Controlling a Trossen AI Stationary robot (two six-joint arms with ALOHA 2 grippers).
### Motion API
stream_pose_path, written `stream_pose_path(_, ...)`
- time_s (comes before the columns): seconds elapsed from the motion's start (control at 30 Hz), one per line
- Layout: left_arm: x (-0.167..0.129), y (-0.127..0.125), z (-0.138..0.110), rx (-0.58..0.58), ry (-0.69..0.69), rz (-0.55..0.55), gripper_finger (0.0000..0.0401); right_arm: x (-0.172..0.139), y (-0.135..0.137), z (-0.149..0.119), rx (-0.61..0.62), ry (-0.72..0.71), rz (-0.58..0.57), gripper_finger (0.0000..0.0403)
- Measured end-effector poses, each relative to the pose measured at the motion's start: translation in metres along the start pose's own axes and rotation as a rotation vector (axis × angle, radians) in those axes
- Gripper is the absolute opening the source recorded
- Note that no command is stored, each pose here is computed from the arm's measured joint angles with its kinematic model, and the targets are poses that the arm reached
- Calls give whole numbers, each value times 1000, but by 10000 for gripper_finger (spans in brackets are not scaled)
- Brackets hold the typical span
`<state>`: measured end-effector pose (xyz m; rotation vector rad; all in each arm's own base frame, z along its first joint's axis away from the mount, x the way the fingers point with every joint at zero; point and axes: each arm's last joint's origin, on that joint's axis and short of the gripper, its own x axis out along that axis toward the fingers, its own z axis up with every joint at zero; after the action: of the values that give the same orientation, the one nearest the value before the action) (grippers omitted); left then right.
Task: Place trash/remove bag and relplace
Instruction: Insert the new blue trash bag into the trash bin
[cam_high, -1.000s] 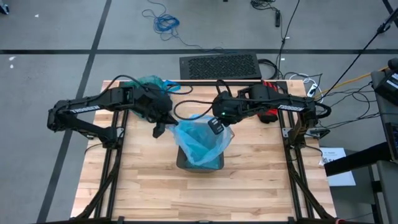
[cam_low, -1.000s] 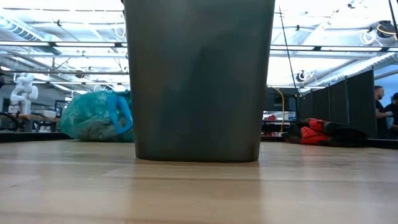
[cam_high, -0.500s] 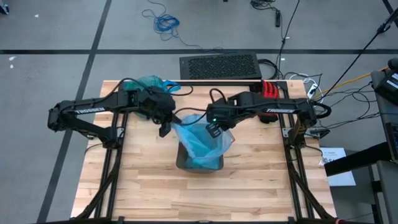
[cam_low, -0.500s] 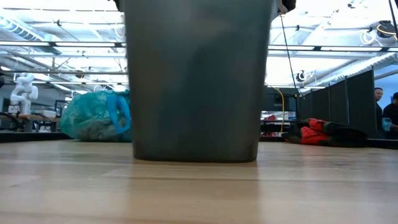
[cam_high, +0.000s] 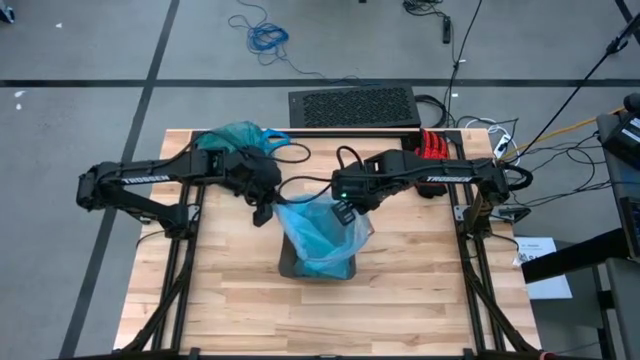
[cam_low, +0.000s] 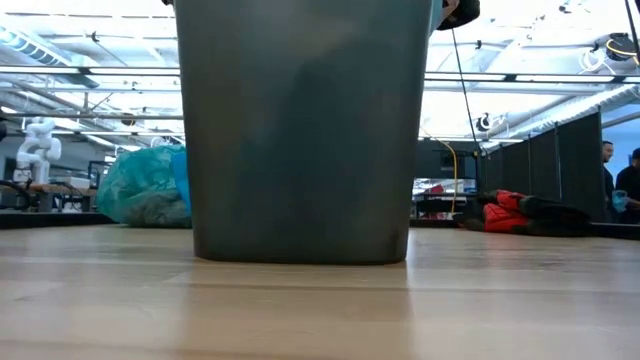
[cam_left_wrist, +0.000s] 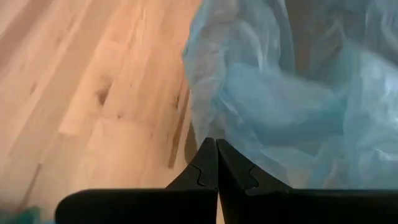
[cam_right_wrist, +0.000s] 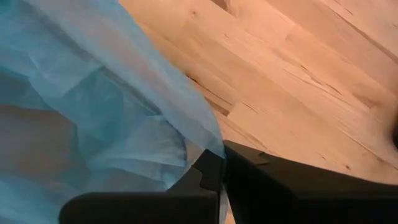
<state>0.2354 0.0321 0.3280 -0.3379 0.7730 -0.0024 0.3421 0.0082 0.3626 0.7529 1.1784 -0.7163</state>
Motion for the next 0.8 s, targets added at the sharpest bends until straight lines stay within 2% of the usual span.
stream_pose_path(0.33,4,-8,-6,37,41,-6,0,0,-3,1,-5,12,-18,0)
stream_pose_path(0.67,23,0,-31,85,154,-45,1,1,-7,5,-14,15,-30,0)
stream_pose_path(0.8,22,-1,-30,84,152,-73,22,1,-8,6,-15,12,-33,0)
